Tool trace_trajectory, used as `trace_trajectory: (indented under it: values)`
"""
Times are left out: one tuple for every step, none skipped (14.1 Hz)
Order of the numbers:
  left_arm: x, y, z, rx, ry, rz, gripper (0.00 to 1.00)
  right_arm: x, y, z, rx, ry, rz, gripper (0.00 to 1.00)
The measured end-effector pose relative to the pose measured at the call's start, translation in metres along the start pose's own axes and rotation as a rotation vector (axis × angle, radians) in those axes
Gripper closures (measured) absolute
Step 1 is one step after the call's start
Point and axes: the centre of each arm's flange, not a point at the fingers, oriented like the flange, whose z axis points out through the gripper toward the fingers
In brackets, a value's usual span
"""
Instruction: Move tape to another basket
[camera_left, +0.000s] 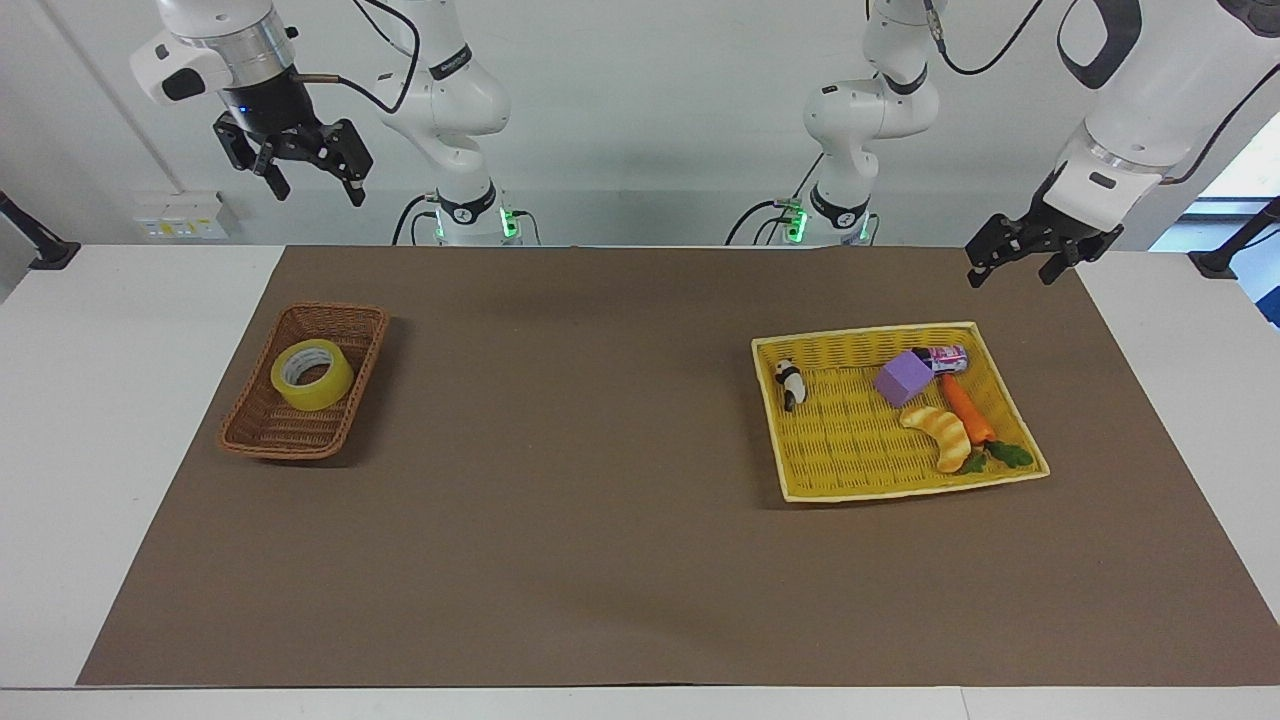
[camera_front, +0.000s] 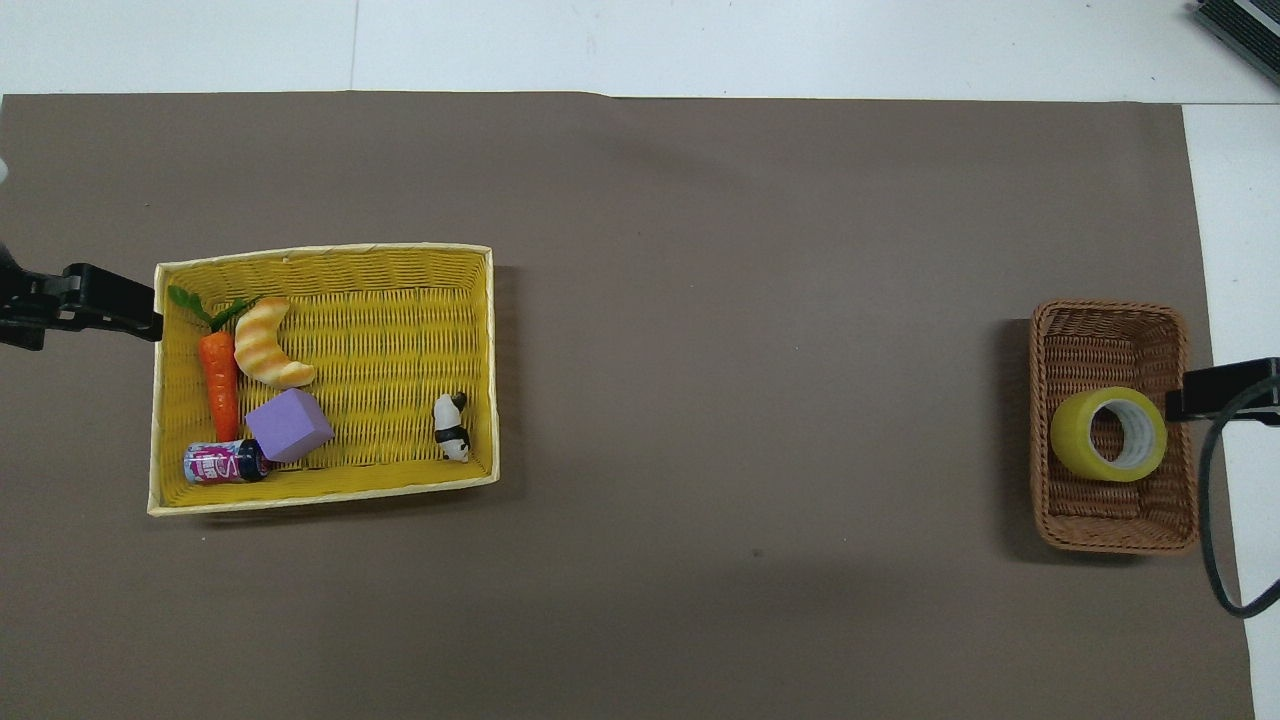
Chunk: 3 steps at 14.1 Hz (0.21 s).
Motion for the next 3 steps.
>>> trace_trajectory:
  values:
    - [0.0, 0.0, 0.0, 0.0, 0.0, 0.0, 0.0, -0.0003, 0.0, 0.0003, 0.0, -0.001, -0.002, 0.0]
    - [0.0, 0.0, 0.0, 0.0, 0.0, 0.0, 0.0, -0.0004, 0.0, 0.0006, 0.0, -0.001, -0.003, 0.0]
    - [0.0, 0.0, 0.0, 0.0, 0.0, 0.0, 0.0, -0.0005, 0.0, 0.0007, 0.0, -0.002, -0.003, 0.0]
